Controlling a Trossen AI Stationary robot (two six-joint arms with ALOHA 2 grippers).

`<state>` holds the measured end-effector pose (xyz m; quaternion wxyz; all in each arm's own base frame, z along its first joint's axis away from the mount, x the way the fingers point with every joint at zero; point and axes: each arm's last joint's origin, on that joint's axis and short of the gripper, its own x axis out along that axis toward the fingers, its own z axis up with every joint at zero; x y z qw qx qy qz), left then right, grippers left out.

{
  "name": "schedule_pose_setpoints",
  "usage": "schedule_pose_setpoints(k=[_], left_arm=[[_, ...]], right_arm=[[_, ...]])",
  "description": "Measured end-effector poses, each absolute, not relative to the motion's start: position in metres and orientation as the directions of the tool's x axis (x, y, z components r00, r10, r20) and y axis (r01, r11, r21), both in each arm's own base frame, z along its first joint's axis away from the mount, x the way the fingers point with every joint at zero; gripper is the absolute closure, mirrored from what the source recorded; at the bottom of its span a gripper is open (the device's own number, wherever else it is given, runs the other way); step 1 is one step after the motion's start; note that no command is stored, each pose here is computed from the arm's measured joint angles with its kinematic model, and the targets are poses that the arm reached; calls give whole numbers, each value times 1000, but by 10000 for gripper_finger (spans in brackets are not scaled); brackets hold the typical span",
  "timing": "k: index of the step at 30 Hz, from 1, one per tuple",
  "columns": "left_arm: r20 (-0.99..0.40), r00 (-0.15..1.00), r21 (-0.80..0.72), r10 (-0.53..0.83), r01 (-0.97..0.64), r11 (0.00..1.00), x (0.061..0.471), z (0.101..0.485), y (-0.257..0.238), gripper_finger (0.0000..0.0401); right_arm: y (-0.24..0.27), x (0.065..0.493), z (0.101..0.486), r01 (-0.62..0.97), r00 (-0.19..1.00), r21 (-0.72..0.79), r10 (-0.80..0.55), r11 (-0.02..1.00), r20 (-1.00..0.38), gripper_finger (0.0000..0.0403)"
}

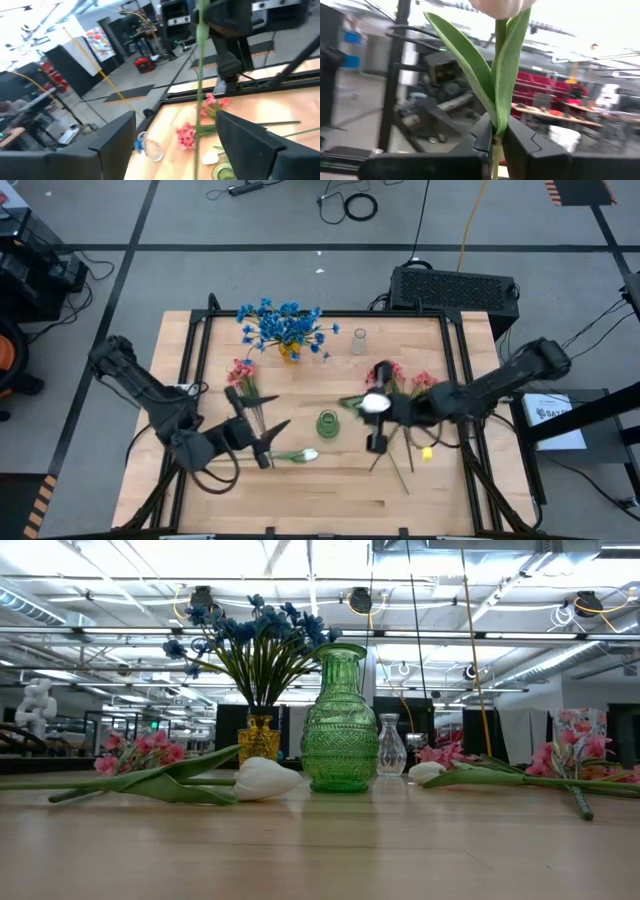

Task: Sort flowers into vase by color
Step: Put the top left white tulip into the transparent vase

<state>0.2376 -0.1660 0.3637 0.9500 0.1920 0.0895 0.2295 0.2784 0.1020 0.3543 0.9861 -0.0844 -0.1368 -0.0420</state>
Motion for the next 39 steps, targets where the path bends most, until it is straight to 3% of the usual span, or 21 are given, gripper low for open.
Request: schedule_pose_setpoints(k=[9,16,21,28,34,39], left_arm=[[-103,817,649,568,-378,660,230,357,-156,120],[-129,763,674,633,-400,621,243,352,-133,121],[-219,801,654,557,-303,693,261,349,-106,121],[-361,853,563,377,-123,817,280,343,-67,121],[-449,797,564,404,-98,820,277,334,-52,121],[-473,781,562,407,-89,823,270,336,-50,121]], right_arm=[[50,207,400,311,938,-230,-259,922,229,380],[-1,176,405,543,839,-171,-519,822,166,380],[-33,187,402,723,682,-7,-713,691,163,380],[-60,232,407,763,640,-127,-769,634,6,380],[-82,266,398,767,585,-171,-784,618,-209,380],[-92,286,380,783,553,-159,-789,602,-268,380]])
